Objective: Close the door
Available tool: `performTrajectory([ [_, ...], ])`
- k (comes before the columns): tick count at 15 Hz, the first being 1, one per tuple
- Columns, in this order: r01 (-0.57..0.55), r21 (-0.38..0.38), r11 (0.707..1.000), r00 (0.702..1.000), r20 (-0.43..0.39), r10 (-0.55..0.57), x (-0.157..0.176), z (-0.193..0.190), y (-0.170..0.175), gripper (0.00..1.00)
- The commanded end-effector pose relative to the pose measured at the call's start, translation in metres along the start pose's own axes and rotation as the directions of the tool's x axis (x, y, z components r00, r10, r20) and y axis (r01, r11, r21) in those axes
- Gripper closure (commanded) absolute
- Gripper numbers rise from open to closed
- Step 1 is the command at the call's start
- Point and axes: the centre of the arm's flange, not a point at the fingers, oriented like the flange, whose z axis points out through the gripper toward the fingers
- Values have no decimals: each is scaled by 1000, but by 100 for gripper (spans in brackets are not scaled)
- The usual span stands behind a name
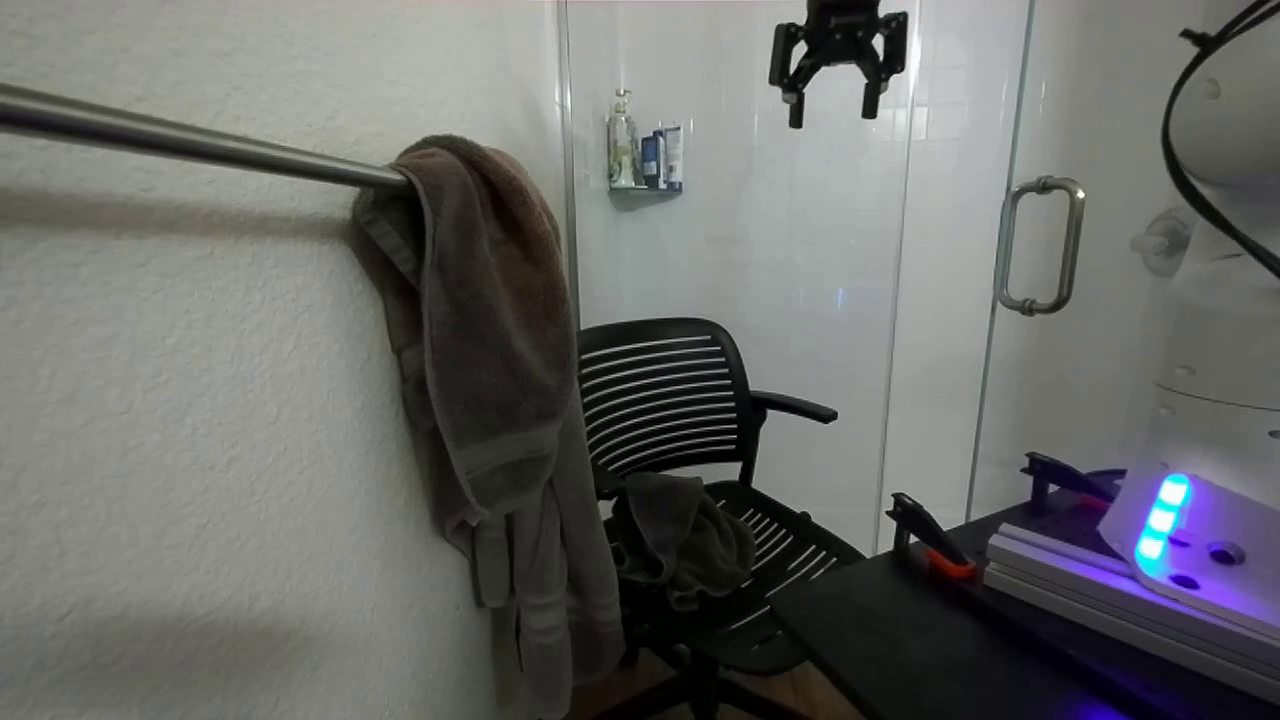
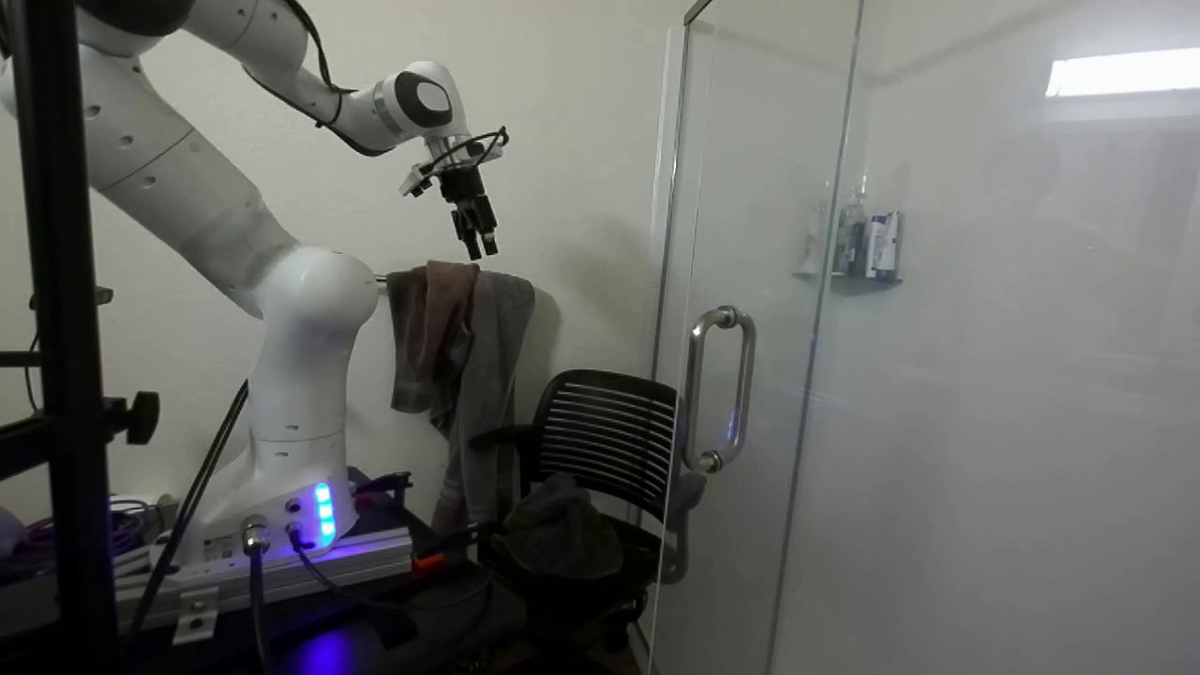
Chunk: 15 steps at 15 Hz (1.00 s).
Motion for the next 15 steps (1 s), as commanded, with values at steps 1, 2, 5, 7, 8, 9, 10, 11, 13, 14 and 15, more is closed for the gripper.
performTrajectory([
  [1, -126, -117, 985, 987, -118, 112, -52, -21, 72, 0],
  [2, -177, -143, 974, 977, -141, 157, -57, -25, 90, 0],
  [5, -347, -156, 925, 933, -156, 324, -68, -35, 144, 0],
  [7, -284, -124, 951, 953, -143, 266, -54, -48, 118, 0],
  [8, -282, -118, 952, 952, -153, 264, -55, -52, 118, 0],
  [9, -277, -121, 953, 954, -154, 258, -56, -52, 114, 0],
  [10, -271, -128, 954, 956, -150, 252, -55, -50, 111, 0],
  [11, -224, -159, 962, 970, -134, 204, -57, -49, 118, 0],
  [13, -265, -215, 940, 959, -160, 233, -52, -40, 147, 0],
  [14, -316, -269, 910, 941, -209, 265, -53, -43, 168, 0],
  [15, -357, -300, 885, 924, -252, 288, -54, -46, 195, 0],
])
